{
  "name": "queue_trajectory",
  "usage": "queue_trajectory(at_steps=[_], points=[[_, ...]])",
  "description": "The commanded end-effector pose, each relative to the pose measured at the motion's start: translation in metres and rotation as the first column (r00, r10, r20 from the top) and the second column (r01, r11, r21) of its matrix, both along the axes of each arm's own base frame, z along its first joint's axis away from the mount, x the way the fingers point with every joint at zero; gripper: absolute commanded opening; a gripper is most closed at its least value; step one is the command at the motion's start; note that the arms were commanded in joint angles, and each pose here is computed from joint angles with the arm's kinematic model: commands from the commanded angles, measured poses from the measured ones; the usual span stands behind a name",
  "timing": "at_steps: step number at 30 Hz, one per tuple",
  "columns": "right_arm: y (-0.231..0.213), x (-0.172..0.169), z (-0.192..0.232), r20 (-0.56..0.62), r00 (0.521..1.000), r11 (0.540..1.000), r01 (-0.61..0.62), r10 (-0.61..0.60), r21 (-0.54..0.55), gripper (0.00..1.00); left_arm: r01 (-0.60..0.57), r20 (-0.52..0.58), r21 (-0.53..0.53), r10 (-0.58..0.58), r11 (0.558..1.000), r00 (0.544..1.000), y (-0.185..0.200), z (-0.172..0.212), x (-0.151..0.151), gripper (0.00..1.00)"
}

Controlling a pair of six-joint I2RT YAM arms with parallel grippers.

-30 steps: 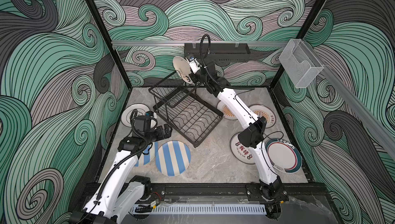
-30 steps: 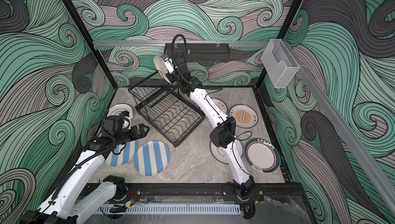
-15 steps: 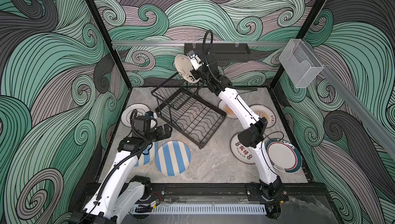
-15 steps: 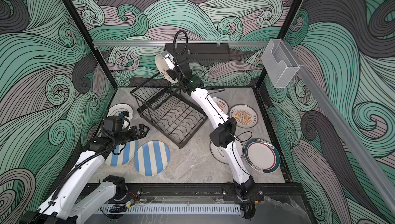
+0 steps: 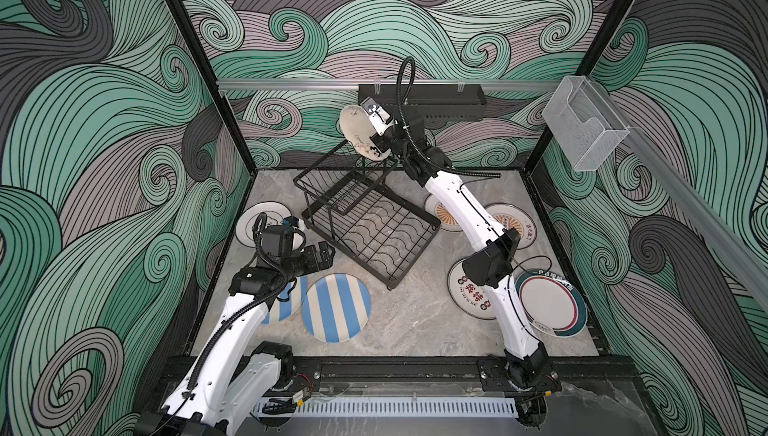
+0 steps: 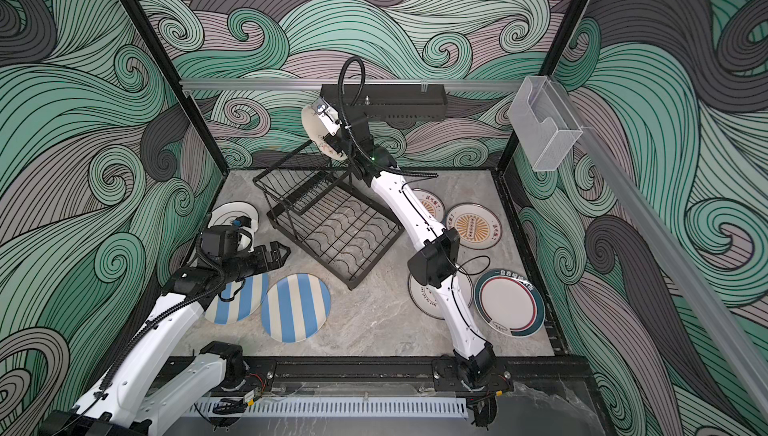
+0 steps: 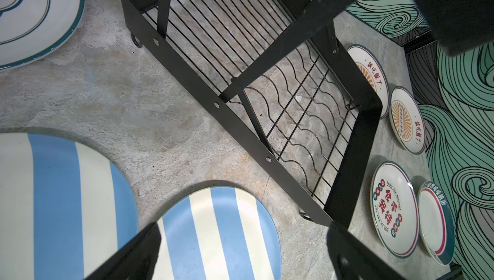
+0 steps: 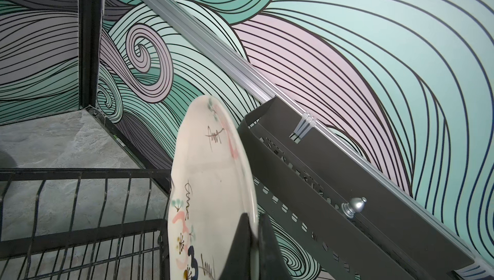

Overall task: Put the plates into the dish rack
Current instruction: 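Lower the cream flower plate into a rack slot with the right gripper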

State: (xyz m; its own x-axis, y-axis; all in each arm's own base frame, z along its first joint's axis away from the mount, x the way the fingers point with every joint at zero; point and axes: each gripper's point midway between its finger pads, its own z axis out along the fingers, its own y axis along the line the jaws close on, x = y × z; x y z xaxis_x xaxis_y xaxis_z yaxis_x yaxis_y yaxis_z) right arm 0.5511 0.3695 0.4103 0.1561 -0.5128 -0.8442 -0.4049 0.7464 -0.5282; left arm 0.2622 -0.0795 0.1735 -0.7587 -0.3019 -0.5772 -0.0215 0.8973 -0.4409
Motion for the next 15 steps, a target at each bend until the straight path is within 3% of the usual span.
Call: queue_trajectory(at_steps=[1, 10, 15], points=[[-0.002, -0.033, 0.096, 0.212, 0.977, 0.988, -0.067, 0.037, 0.140, 0.00, -0.019, -0.002, 0.000, 0.019, 1.000, 1.000, 0.003, 0.001, 0.000, 0.99], [-0.010, -0.039, 0.109, 0.251, 0.968, 0.991, -0.054, 0.022, 0.121, 0.00, -0.019, 0.001, -0.002, 0.019, 1.000, 1.000, 0.002, 0.001, 0.000, 0.99], [-0.009, -0.035, 0.095, 0.231, 0.973, 0.995, -0.042, 0.019, 0.094, 0.00, -0.017, 0.000, -0.002, 0.017, 1.000, 1.000, 0.002, 0.000, -0.001, 0.99]])
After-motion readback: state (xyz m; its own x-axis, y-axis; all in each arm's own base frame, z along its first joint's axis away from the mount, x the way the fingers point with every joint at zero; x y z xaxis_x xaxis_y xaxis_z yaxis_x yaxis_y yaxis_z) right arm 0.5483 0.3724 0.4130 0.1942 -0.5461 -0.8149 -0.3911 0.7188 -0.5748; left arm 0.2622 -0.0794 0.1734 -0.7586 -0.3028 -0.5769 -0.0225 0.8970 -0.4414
